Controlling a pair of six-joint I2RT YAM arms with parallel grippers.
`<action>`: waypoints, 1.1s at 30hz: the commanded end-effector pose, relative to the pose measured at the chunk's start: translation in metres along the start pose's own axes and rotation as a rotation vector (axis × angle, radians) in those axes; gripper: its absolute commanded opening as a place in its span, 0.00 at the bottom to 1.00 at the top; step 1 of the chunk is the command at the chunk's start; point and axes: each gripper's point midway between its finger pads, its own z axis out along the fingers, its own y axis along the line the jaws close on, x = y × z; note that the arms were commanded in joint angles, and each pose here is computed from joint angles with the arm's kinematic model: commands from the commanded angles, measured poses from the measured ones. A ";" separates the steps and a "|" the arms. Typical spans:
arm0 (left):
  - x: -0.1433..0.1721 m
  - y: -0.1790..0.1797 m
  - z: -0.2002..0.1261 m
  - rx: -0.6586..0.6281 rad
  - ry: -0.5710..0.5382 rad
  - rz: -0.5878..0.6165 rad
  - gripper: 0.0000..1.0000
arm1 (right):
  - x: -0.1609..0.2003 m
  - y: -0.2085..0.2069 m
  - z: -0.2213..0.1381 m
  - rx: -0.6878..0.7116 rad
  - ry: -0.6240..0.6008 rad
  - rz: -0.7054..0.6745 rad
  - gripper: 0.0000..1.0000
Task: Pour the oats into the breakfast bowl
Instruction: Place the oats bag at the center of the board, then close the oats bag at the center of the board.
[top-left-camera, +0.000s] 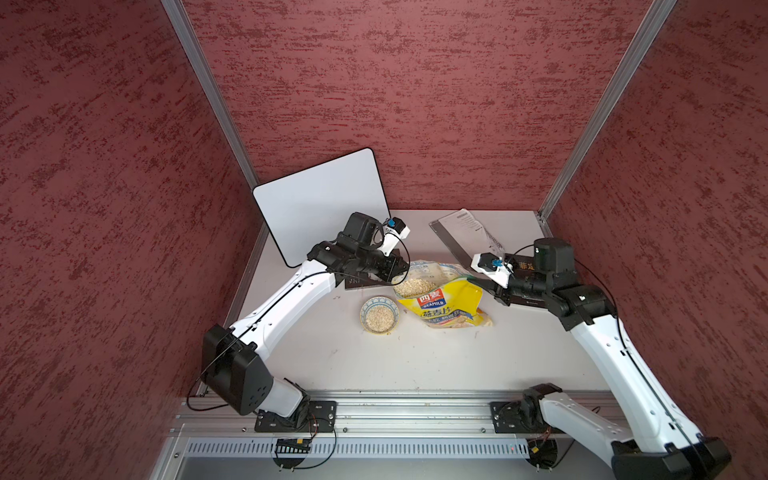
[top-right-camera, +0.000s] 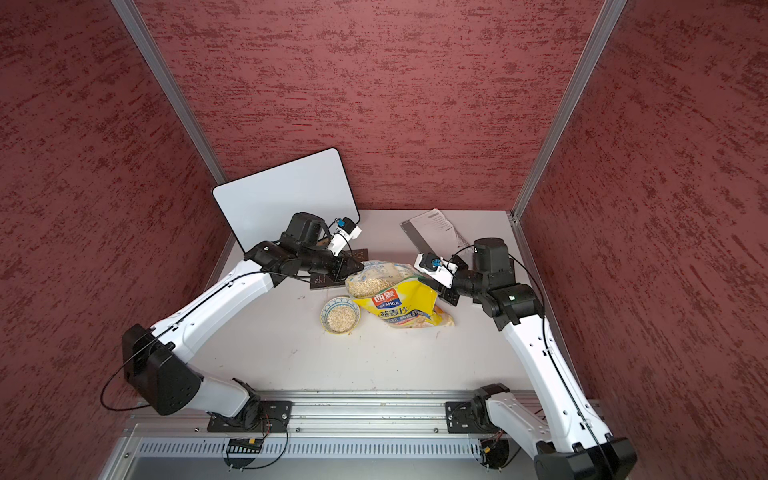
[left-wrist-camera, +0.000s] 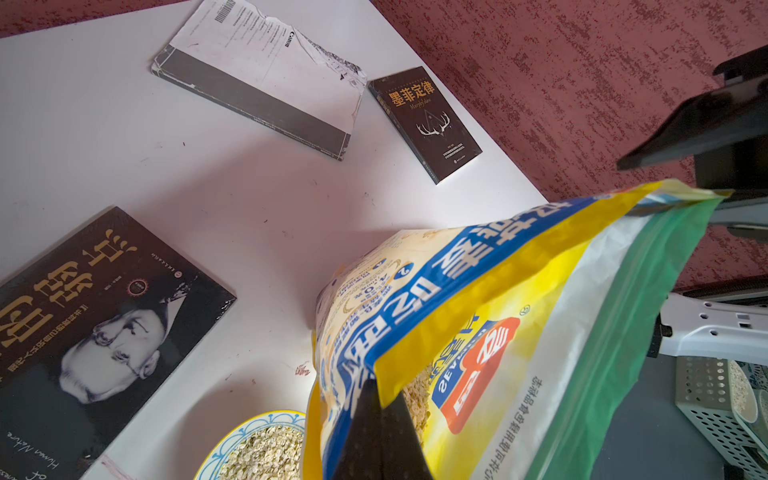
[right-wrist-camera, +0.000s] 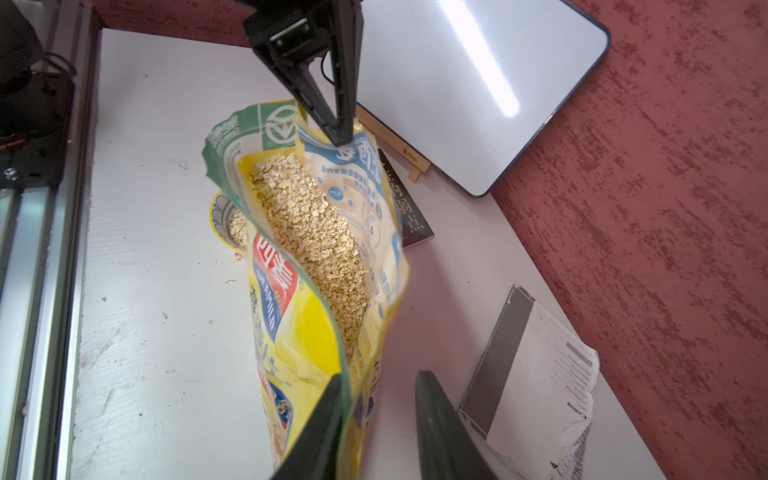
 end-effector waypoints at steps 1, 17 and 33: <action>-0.021 -0.004 -0.005 -0.007 -0.054 0.043 0.00 | -0.001 0.003 -0.004 0.005 -0.026 -0.001 0.00; -0.015 -0.012 -0.053 0.044 -0.258 0.583 0.91 | 0.021 -0.013 -0.010 0.014 -0.003 0.088 0.00; 0.018 -0.002 -0.020 0.216 -0.214 0.863 0.85 | 0.020 -0.015 -0.013 0.024 0.009 0.084 0.00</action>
